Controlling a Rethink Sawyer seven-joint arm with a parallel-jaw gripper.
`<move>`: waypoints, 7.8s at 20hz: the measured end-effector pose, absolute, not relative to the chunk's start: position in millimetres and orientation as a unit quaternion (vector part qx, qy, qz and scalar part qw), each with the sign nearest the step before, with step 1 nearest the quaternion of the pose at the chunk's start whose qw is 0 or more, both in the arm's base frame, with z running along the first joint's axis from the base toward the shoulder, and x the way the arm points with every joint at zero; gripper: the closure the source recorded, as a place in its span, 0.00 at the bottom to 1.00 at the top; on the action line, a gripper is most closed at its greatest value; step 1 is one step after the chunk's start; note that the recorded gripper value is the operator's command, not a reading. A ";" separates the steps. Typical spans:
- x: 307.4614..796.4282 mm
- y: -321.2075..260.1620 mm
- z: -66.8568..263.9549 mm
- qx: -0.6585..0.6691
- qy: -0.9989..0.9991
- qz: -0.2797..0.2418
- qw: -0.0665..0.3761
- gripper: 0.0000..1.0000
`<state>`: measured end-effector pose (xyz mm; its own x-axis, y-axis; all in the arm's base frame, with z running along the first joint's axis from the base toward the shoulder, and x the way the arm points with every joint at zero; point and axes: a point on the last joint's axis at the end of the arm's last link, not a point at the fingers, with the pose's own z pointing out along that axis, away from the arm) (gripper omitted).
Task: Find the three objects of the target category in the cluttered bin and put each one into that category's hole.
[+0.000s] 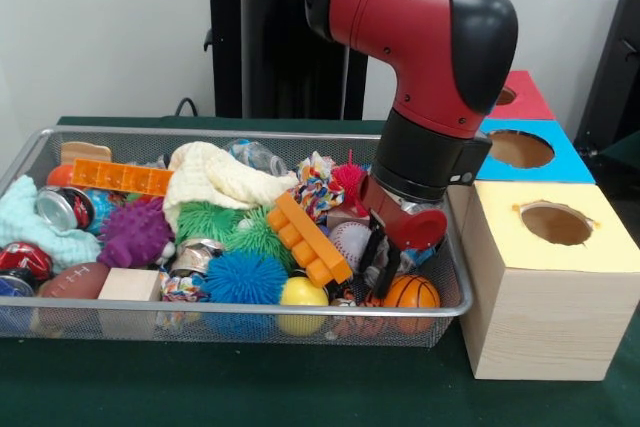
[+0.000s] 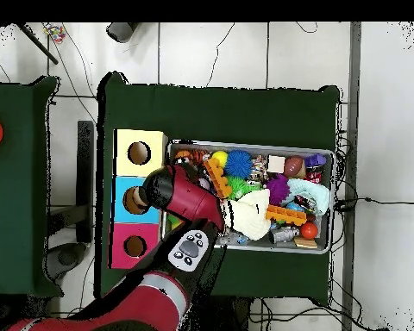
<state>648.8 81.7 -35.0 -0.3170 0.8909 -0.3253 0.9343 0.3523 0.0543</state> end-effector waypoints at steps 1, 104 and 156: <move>648.8 81.6 -34.9 0.565 0.808 -0.072 0.151 1.00; 621.0 122.0 92.6 0.509 0.855 -0.068 0.074 0.00; 627.4 120.3 -6.2 0.491 0.857 -0.107 0.112 0.00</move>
<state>627.4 120.3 -6.2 -0.4936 0.8175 -0.2969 0.8655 0.4954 -0.0748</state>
